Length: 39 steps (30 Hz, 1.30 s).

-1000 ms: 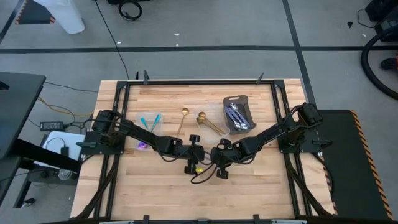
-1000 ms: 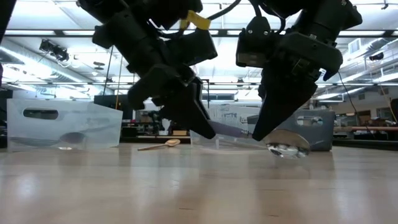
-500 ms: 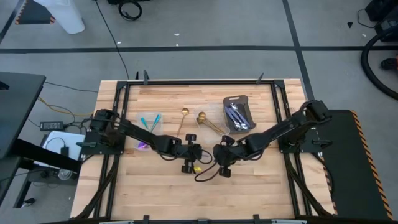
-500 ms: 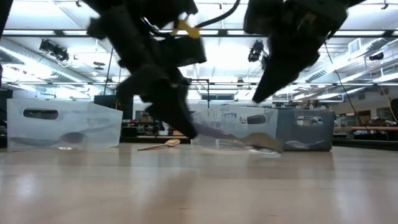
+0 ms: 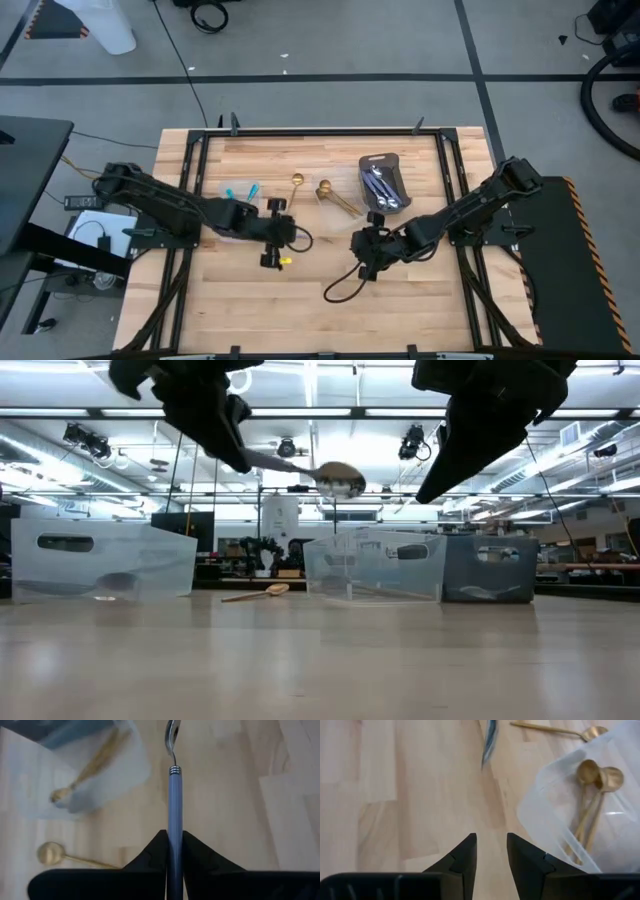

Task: Sort silverware by color (type)
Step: Put the purple spoon into the black bin

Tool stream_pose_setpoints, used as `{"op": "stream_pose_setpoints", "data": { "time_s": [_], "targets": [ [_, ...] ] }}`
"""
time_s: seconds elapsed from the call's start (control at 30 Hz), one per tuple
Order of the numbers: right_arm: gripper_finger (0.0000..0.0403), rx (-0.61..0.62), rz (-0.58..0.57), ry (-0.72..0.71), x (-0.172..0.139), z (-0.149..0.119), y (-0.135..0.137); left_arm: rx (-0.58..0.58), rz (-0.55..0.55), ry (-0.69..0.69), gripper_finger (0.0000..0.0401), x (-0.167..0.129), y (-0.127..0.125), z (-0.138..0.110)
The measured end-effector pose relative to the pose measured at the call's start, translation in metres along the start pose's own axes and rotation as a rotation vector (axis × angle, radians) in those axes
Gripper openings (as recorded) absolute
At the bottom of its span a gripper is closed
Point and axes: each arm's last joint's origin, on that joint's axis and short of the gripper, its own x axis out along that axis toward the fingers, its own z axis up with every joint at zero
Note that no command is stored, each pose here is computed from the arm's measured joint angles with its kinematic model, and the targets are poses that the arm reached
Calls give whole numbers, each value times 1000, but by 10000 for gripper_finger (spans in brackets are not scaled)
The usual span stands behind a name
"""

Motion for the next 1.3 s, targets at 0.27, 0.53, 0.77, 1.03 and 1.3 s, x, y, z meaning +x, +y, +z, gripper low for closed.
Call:
{"op": "stream_pose_setpoints", "data": {
  "time_s": [0.27,0.53,0.77,1.03,1.3],
  "targets": [
    [117,-16,-56,-11,-2,-1,-3,-20,37,-11,42,-3,20,0],
    [117,3,-121,-66,-5,1,-3,-97,205,-126,42,1,29,10],
    [116,16,-144,-177,-19,6,3,-141,235,-331,43,16,33,6],
    [116,32,-283,-421,-35,31,-1,-161,324,-693,43,12,43,16],
    [116,-12,-277,-671,-73,66,-16,-122,392,-981,43,-12,50,34]
  ]
}}
